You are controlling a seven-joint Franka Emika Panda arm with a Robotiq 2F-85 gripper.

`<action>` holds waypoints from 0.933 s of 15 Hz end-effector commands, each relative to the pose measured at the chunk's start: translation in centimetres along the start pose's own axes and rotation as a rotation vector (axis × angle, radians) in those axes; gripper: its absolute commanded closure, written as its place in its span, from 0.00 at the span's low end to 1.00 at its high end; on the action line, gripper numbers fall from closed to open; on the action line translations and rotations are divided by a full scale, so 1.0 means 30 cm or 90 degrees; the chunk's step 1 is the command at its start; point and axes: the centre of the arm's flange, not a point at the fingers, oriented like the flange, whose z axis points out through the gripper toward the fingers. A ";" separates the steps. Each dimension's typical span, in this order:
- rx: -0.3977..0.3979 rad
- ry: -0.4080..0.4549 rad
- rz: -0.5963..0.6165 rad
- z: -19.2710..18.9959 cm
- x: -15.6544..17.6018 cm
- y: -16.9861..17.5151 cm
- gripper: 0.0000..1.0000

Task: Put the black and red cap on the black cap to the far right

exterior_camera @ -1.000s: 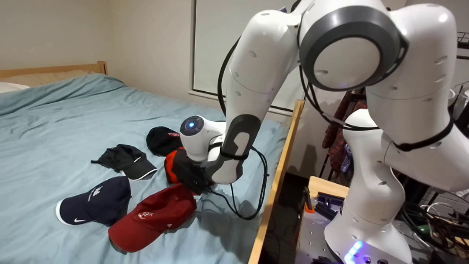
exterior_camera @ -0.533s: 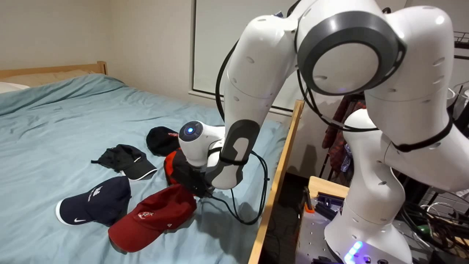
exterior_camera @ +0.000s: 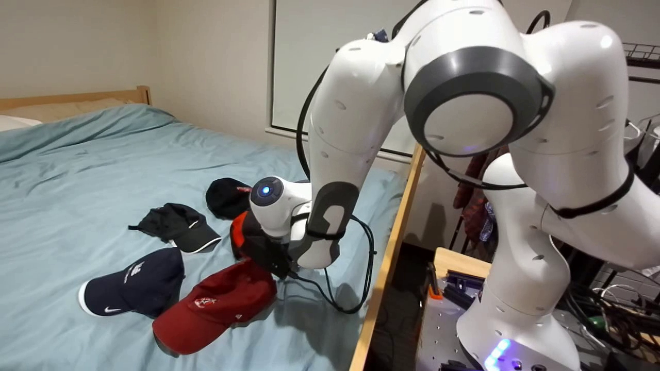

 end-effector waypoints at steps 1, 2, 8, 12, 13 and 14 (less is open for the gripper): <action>0.050 0.018 0.010 0.060 0.010 -0.029 0.00; 0.060 0.017 0.014 0.070 0.018 -0.032 0.25; 0.099 0.040 0.035 0.044 0.062 -0.033 0.60; 0.133 0.062 0.061 -0.044 0.098 -0.020 0.84; 0.142 0.067 0.064 -0.065 0.112 -0.017 0.91; 0.149 0.069 0.067 -0.083 0.121 -0.018 0.93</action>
